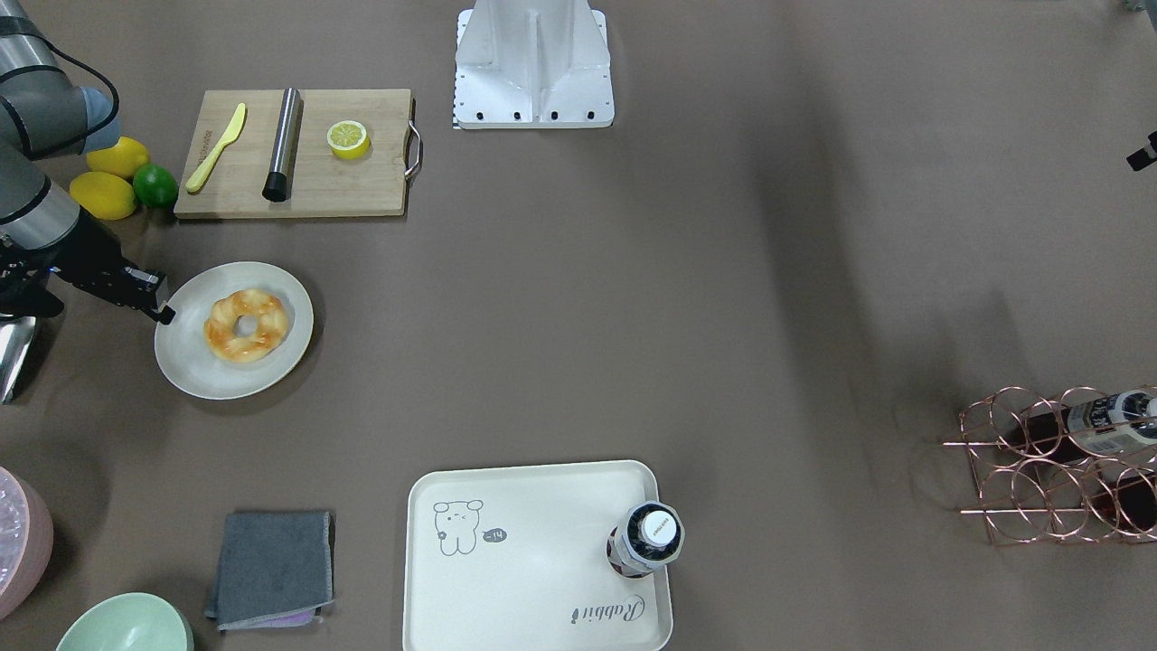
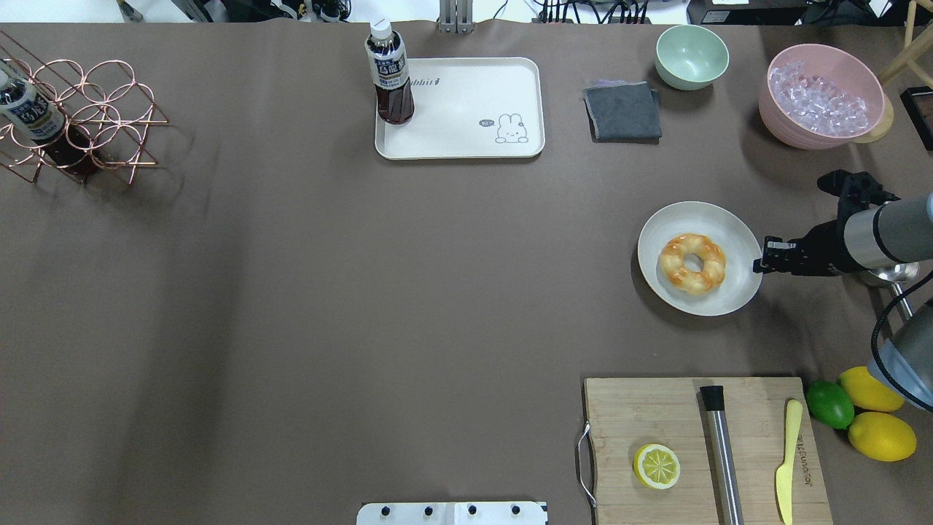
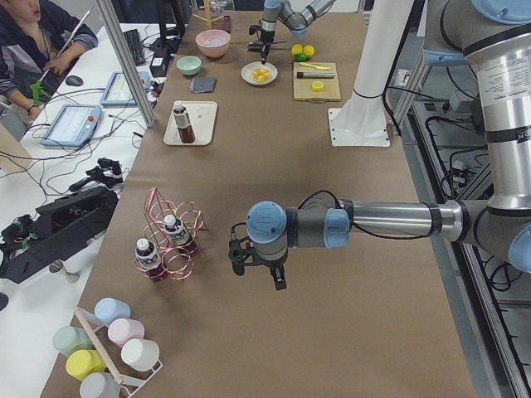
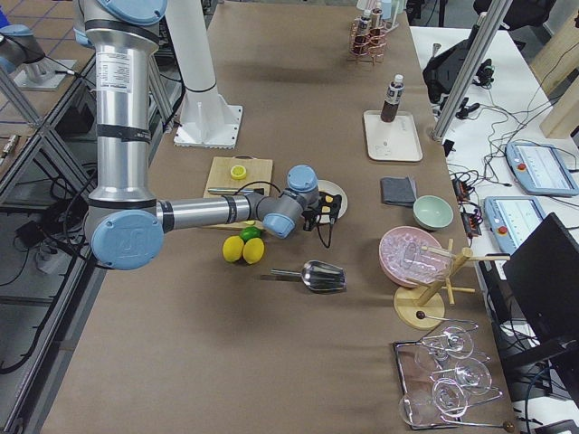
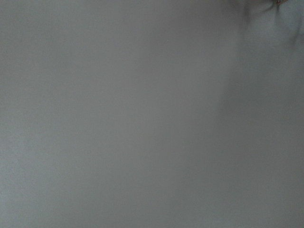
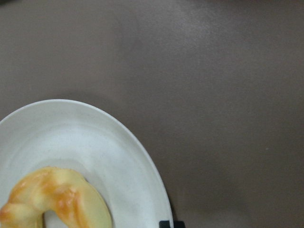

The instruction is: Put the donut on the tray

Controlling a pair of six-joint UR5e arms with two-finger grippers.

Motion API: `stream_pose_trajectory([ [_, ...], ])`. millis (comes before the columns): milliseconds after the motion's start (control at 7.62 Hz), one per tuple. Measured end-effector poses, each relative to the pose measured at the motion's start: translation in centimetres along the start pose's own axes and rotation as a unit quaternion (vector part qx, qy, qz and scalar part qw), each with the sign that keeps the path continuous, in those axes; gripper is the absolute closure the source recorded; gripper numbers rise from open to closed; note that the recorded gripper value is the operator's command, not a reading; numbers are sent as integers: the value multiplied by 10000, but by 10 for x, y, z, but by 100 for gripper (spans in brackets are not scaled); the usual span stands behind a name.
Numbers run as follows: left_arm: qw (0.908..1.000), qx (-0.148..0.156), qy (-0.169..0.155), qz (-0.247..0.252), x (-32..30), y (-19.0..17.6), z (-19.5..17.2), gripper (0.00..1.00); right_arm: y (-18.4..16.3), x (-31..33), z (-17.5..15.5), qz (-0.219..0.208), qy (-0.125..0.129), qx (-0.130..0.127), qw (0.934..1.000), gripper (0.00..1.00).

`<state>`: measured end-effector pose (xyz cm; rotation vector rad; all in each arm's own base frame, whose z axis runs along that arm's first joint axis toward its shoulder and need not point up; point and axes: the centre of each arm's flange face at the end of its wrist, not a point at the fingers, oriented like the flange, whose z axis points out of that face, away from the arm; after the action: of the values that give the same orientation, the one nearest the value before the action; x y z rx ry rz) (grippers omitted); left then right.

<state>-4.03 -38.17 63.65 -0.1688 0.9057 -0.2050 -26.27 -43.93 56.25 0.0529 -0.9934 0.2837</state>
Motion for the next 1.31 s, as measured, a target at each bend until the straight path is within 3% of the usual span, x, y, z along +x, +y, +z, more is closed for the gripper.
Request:
stream_pose_trajectory([
  [263,10000,1,1,6,1,0,0,1,-9,-23,-9,11,-183,77,9998,100],
  [525,10000,-1,6,5,1,0,0,1,-28,-54,-17,299,-357,199,9987,100],
  [919,10000,-7,3,-3,0,1,0,1,-76,-152,-21,821,-174,269,9961,100],
  [1313,10000,-8,-8,-9,-1,1,1,1,-133,-265,8,1459,-66,426,9884,100],
])
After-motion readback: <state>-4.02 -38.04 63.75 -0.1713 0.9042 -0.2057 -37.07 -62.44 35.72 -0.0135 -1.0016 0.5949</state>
